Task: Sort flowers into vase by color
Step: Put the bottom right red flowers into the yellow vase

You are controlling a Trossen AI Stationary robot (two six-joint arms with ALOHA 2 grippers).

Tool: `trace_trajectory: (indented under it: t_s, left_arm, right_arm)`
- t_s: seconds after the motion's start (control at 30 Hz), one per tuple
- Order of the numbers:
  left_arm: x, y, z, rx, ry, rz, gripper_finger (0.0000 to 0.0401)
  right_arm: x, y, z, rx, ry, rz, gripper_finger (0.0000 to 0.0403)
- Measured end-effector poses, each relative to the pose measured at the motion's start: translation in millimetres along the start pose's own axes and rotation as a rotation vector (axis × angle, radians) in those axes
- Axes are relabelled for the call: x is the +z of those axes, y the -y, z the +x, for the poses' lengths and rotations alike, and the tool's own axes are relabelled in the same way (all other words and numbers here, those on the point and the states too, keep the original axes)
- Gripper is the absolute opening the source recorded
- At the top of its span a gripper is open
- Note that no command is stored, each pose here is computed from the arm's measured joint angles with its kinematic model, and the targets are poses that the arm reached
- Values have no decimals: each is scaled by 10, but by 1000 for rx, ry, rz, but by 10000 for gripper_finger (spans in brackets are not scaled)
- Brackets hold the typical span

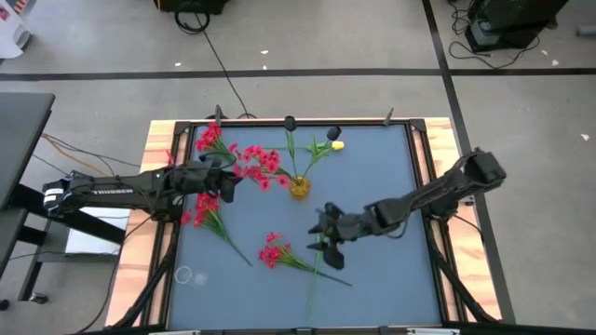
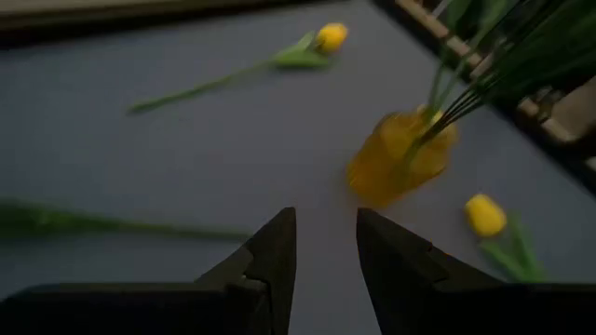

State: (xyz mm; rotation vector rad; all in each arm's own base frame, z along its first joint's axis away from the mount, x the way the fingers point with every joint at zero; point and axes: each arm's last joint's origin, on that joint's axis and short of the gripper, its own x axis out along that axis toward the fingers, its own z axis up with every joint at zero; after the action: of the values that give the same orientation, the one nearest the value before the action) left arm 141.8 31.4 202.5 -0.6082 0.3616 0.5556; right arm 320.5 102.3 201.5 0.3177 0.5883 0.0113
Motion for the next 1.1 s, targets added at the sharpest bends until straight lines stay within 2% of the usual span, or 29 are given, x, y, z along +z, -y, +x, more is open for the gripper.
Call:
trace_trajectory:
  t_s: [0.2,0.3,0.43,0.57,0.7,0.83,0.93,1.0,1.1]
  left_arm:
    - [-55,-39,-3,33,-60,25,121]
    - [-70,-34,-3,2,-96,26,121]
    - [-78,-20,-5,-42,-126,23,121]
    - [-82,-21,-6,-47,-134,28,121]
    - [-92,-26,-7,-50,-146,85,121]
    - [-97,-30,-7,-49,-151,128,121]
    - [-96,-29,-7,-50,-150,130,121]
    - [-97,-30,-7,-49,-151,135,121]
    - [-101,-33,-8,-47,-155,140,121]
  right_arm:
    - [89,-170,420,-21,-119,-54,228]
    - [132,-218,638,-28,-167,-23,228]
    - [95,-258,924,-55,-242,35,229]
    - [33,-256,1110,-142,-332,76,229]
    - [-95,-248,1270,-171,-435,77,221]
    - [-120,-250,1319,-220,-471,151,170]
    - [-83,-249,1272,-274,-448,221,88]
    - [-22,-267,1192,-320,-402,226,29]
    - [234,-363,956,-365,-250,241,19]
